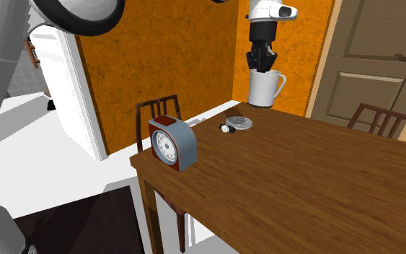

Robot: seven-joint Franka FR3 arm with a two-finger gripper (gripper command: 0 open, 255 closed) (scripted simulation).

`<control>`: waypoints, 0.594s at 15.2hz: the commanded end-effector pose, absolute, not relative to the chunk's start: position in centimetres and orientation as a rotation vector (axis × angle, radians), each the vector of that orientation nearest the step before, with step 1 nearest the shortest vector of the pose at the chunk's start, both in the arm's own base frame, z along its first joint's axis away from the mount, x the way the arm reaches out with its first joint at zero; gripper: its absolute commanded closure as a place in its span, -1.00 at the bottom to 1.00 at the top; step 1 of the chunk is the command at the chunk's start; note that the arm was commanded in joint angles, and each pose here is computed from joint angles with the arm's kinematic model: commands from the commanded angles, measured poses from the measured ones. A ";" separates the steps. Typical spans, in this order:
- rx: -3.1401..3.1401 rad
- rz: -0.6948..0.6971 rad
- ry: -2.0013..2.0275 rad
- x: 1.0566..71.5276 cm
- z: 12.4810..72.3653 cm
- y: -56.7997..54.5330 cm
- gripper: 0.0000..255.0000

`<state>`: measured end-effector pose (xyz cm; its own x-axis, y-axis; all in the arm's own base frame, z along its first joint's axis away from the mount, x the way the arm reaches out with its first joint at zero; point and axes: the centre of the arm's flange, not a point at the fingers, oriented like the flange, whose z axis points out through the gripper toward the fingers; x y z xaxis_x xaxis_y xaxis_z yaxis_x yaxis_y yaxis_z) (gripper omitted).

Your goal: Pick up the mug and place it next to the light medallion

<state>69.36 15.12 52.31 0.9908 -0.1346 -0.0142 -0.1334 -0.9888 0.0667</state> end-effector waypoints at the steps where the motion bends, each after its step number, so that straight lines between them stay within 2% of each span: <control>1: 3.069 -0.028 -0.208 70.7 52.3 17.6 1.00; 9: 3.069 -0.028 -0.208 70.7 48.0 17.6 1.00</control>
<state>70.71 17.60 48.50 0.9906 -0.1357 -0.0147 -0.1344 -0.9887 0.0669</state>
